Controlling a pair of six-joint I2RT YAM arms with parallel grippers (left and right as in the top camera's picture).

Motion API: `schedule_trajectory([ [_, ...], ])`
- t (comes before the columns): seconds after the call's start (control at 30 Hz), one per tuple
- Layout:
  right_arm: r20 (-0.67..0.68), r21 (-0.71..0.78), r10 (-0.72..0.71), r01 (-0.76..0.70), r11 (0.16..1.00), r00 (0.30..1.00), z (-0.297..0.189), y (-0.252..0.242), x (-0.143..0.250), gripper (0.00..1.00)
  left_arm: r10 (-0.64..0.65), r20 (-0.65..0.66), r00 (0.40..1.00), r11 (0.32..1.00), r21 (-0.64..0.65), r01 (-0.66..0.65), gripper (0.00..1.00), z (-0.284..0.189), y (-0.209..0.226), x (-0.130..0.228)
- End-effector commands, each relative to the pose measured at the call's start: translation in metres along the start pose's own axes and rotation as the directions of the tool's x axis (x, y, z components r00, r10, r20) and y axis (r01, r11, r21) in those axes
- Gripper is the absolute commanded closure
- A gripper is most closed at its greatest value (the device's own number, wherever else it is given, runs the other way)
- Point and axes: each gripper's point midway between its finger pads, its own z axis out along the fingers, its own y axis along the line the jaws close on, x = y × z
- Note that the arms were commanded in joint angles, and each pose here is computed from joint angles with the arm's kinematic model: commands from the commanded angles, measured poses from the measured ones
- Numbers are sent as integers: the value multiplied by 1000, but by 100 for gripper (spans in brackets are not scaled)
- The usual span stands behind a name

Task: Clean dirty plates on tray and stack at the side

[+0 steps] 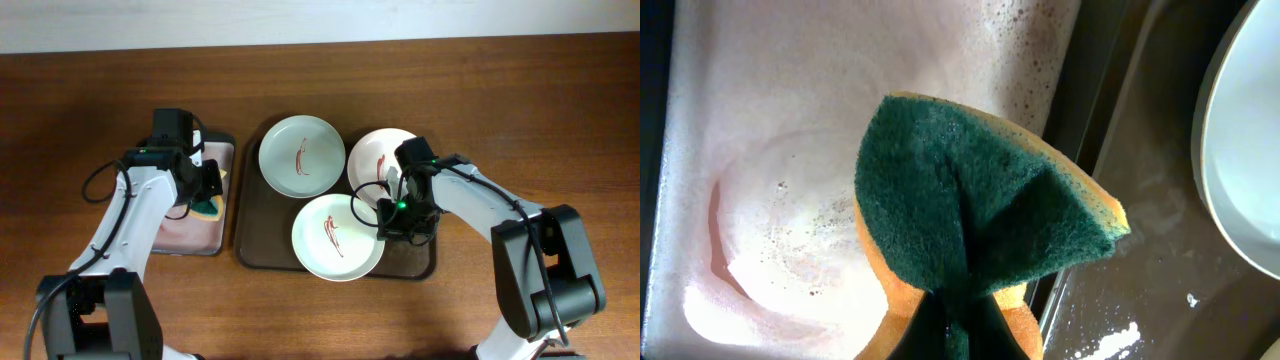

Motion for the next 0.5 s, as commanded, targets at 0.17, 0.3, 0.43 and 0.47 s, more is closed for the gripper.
schedule_trajectory([
  [0.17,6,0,-1,1,1000,1000,0,3,-4,96,-53,44,998,994,-90,57,100,2,17,-6],
  [0.3,5,0,0,0,1000,1000,0,3,-4,96,-113,-4,994,989,-97,112,100,21,19,11],
  [0.43,4,1,0,0,1000,1000,0,3,-4,96,-123,-60,991,991,-66,119,100,36,12,23],
  [0.47,4,1,0,0,1000,1000,0,3,-4,96,-122,-73,990,992,-49,119,100,39,9,25],
])
